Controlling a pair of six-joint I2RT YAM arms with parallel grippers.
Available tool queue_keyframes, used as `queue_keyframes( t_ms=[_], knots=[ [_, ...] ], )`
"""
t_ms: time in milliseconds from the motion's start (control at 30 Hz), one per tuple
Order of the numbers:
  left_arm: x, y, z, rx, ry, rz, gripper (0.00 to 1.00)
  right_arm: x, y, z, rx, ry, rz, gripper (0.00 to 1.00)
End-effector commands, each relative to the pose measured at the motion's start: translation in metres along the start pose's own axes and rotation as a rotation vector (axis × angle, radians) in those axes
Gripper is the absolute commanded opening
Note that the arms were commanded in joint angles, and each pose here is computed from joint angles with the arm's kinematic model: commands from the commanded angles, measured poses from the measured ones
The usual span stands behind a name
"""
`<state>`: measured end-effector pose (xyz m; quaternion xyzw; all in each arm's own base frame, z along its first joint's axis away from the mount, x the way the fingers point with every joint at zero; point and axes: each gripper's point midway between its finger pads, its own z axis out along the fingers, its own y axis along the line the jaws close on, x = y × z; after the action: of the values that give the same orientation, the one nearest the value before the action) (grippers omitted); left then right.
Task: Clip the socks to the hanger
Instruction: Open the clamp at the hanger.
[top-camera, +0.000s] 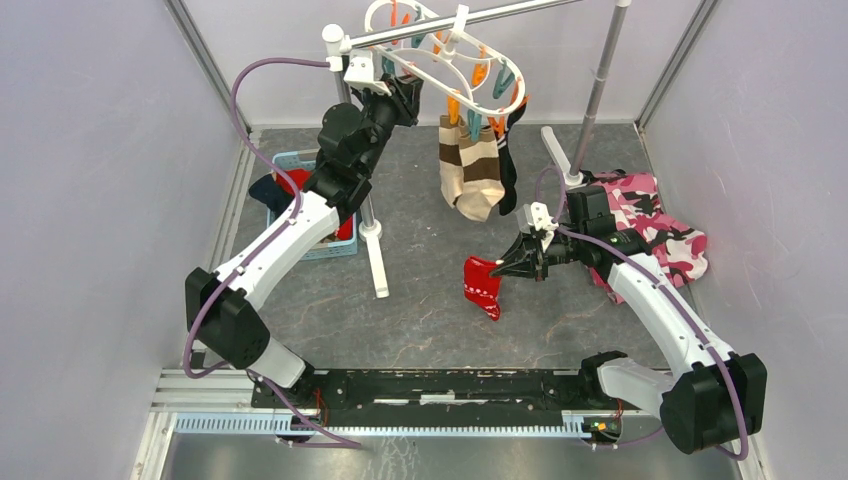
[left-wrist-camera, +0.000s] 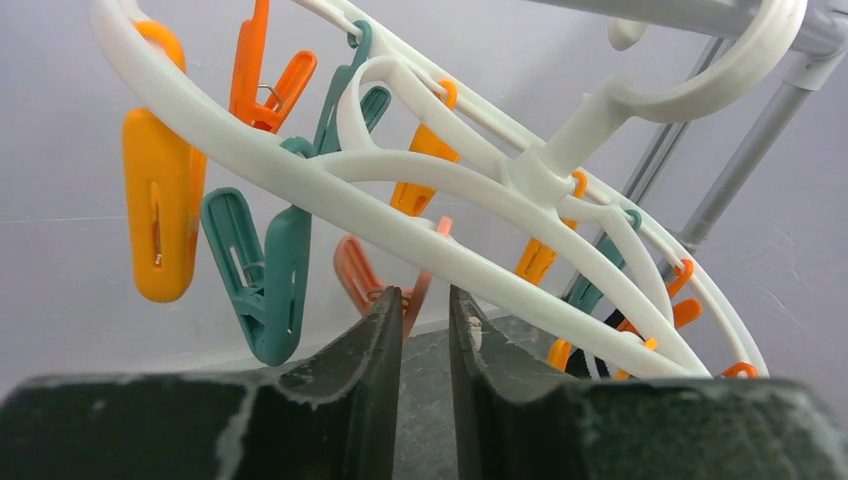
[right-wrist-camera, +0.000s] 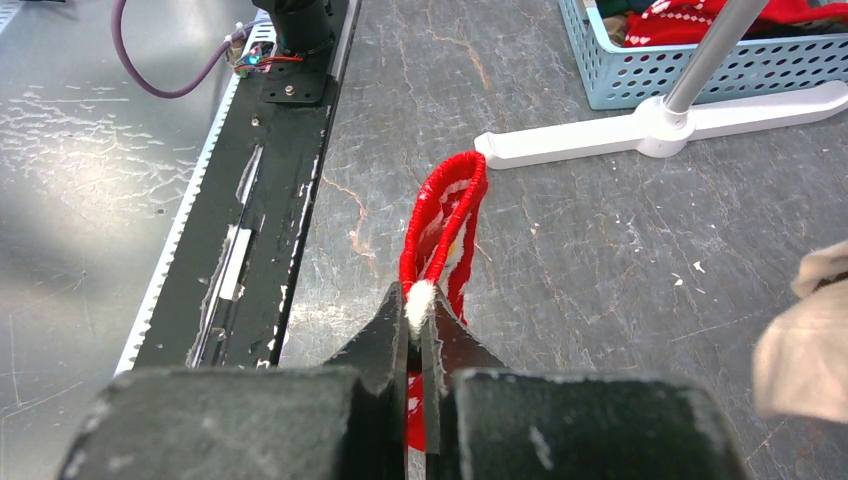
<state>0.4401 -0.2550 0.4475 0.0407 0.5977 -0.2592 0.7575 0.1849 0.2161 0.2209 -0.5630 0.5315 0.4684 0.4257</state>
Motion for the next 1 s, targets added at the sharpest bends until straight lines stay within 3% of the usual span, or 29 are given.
queue_keyframes(
  t_ms=[0, 133, 367, 800, 967],
  knots=[
    [-0.039, -0.007, 0.001, 0.026, -0.095, 0.014, 0.27, -0.017, -0.002, -0.003, 0.006, -0.013, -0.064, 0.0],
    [-0.04, -0.007, -0.002, 0.028, -0.091, 0.007, 0.15, -0.017, -0.002, -0.003, 0.007, -0.013, -0.063, 0.0],
    [-0.046, -0.01, -0.012, 0.029, -0.091, -0.035, 0.08, -0.015, -0.003, -0.003, 0.01, -0.009, -0.059, 0.0],
    [-0.037, -0.022, -0.024, 0.08, -0.02, -0.128, 0.09, -0.016, -0.003, -0.003, 0.011, -0.007, -0.061, 0.0],
    [-0.027, -0.039, -0.03, 0.14, 0.017, -0.161, 0.04, -0.016, -0.004, -0.003, 0.012, -0.005, -0.064, 0.0]
  ],
)
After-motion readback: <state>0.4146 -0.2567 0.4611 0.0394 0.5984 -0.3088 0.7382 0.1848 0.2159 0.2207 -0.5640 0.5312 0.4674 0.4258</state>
